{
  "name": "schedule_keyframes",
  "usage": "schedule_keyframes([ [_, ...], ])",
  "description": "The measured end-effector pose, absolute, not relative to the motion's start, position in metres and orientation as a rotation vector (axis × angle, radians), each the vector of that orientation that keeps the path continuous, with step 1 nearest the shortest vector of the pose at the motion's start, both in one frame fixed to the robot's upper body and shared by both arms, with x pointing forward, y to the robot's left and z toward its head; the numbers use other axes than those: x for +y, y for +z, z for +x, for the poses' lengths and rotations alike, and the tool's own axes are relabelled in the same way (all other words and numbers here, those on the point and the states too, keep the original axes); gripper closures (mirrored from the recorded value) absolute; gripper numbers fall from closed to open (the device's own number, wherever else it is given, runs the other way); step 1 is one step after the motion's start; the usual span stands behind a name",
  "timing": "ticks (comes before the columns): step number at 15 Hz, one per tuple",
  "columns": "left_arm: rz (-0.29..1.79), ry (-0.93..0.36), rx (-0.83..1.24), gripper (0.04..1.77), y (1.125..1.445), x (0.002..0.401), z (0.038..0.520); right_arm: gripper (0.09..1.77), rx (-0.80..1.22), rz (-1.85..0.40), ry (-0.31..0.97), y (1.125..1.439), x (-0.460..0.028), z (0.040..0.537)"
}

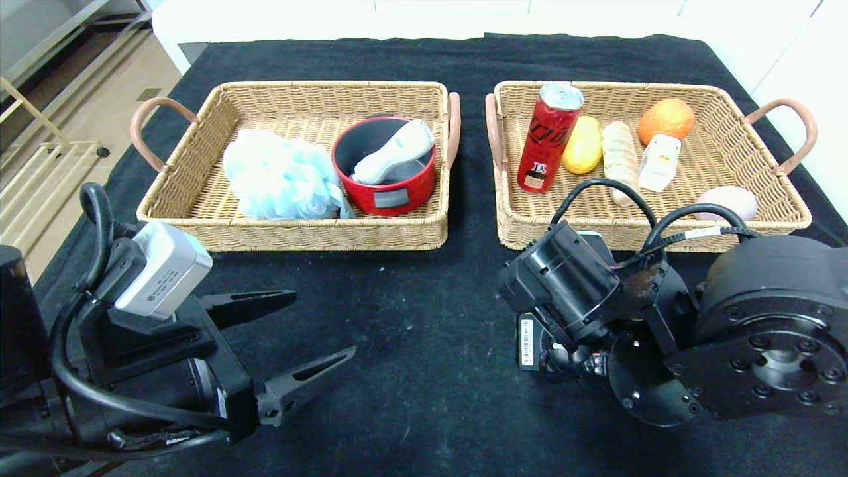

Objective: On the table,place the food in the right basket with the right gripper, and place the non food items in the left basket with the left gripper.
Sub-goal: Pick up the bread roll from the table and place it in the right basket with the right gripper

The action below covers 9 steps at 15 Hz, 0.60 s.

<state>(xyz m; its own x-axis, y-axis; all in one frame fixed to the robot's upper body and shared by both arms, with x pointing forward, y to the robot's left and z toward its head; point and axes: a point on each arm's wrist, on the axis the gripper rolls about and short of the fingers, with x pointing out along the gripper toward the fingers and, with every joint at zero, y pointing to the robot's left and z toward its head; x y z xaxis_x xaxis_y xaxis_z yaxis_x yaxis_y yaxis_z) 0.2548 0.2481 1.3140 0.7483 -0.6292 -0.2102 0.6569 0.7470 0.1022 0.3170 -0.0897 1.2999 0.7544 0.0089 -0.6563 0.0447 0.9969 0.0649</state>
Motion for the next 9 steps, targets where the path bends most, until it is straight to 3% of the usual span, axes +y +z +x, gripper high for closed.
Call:
schedule_keyframes([
  [3,0.175,-0.708,0.169,0.09,1.3135,0.2481,0.2548,0.87,0.725,0.077,-0.015,1.2979,-0.0891,0.3176],
  [9,0.176,-0.711,0.170,0.09,1.3130,0.2478,0.2546,0.94,0.732,0.071,-0.018,1.2951,-0.0884,0.3186],
])
